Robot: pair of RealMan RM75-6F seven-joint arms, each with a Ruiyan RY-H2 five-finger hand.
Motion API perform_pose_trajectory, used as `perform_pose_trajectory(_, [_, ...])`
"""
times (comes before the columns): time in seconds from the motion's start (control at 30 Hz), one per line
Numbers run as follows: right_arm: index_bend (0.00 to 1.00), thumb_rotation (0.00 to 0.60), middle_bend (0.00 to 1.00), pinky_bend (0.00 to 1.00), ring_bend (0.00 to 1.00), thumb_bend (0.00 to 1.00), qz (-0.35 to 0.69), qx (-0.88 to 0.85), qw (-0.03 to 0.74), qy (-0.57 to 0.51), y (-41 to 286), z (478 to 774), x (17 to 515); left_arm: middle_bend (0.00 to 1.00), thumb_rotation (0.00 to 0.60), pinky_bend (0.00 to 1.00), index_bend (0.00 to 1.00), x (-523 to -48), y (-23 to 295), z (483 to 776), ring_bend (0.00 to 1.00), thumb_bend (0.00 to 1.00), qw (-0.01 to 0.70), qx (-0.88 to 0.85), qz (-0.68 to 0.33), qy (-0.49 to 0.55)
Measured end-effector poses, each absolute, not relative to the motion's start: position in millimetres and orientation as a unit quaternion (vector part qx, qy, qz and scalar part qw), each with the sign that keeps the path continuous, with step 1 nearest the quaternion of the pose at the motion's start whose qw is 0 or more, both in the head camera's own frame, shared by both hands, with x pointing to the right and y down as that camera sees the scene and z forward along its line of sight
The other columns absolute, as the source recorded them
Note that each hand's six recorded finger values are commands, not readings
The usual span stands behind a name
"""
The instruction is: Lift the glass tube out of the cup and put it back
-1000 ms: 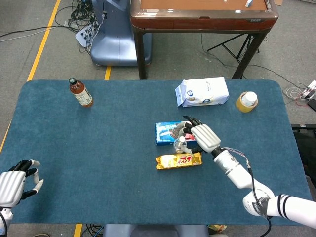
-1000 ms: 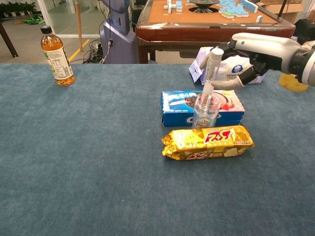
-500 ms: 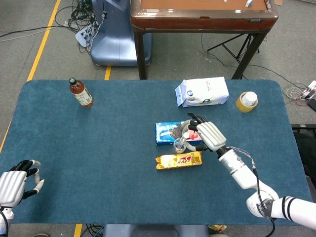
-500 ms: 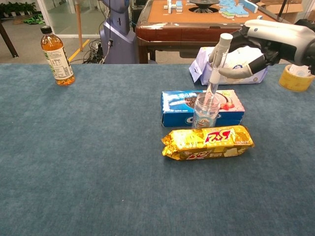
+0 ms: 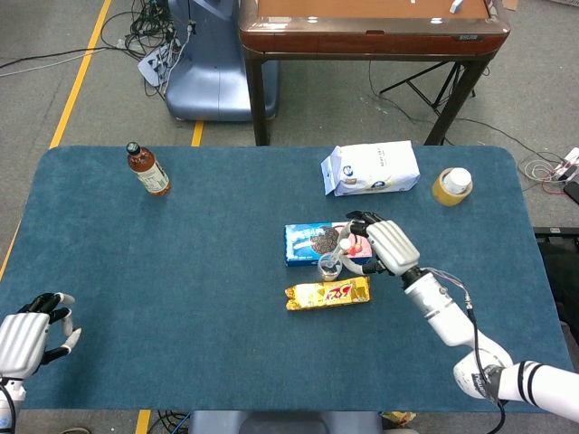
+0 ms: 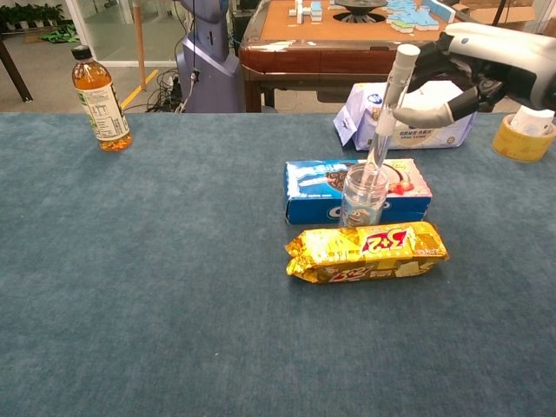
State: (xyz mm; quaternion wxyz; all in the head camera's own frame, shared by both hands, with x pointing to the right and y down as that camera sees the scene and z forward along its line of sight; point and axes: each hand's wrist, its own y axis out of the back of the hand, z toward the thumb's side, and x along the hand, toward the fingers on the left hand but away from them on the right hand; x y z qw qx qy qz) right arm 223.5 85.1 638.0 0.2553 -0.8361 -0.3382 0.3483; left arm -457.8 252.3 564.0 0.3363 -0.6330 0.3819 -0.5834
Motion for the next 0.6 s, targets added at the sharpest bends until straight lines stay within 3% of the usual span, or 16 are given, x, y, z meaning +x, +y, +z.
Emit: perform_pose_trajectory(0.6, [0.60,0.600,0.48,0.20,0.23,0.51,0.303,-0.833,0.290,-0.361,81.4,586.9,228.3,0.35,0.600,0.41,0.37,-455.8,253.0,569.1,0.25,0.33,0.333,-0.634,-0.588,0.375])
